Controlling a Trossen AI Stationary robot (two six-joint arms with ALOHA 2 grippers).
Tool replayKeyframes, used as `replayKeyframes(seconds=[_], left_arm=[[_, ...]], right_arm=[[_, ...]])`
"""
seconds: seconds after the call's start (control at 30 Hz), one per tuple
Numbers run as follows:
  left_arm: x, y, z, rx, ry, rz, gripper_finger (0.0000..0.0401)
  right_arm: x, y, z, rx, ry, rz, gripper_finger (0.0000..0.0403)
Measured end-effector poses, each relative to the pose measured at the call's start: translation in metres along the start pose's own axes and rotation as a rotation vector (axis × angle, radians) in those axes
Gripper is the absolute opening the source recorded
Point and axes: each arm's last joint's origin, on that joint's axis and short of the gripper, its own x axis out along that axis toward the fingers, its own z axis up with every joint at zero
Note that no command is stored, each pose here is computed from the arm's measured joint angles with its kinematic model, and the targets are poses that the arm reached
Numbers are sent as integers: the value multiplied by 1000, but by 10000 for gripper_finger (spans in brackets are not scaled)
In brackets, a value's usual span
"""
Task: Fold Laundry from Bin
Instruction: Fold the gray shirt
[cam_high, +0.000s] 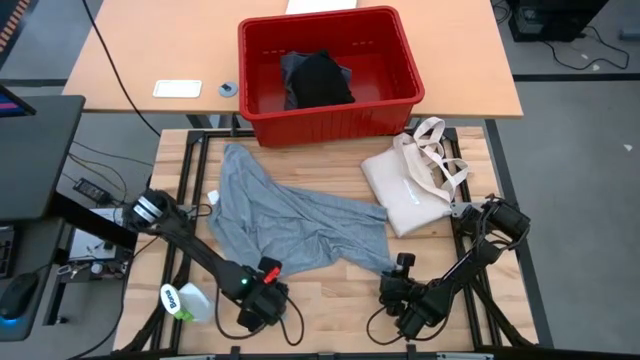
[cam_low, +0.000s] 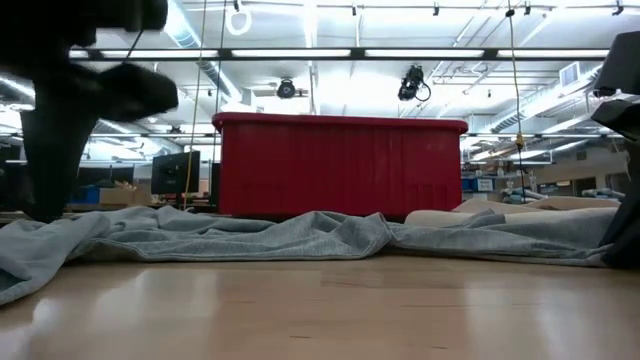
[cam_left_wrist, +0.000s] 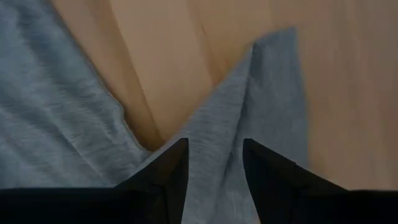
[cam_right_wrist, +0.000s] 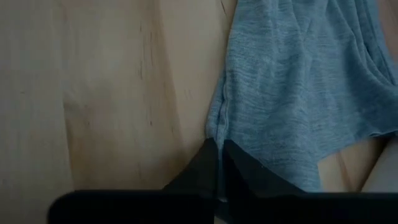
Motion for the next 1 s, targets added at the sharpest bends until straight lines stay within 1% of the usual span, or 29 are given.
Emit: replayKeyframes(seconds=[0.17,0.3,0.4,0.53,0.57,0.8,0.9,1.0], left_arm=[[21,-11,-2,107,46,11,155],[25,-14,-1,129,49,24,148],[23,-14,0,134,44,46,109],[7,-14,12,117,32,59,23],[2,-14,15,109,27,59,12],[-17,-12,24,54,43,65,3],[-15,-14,29,46,-9,59,5],[-7,-17,37,47,-68,56,27]], right_arm=[[0,0,0,3,2,-2,17],[1,0,0,7,2,-2,23],[1,0,0,7,3,-1,23],[1,0,0,8,15,7,24],[1,0,0,9,17,9,24],[0,0,0,13,21,12,26],[0,0,0,21,18,13,26],[0,1,0,23,15,14,27]])
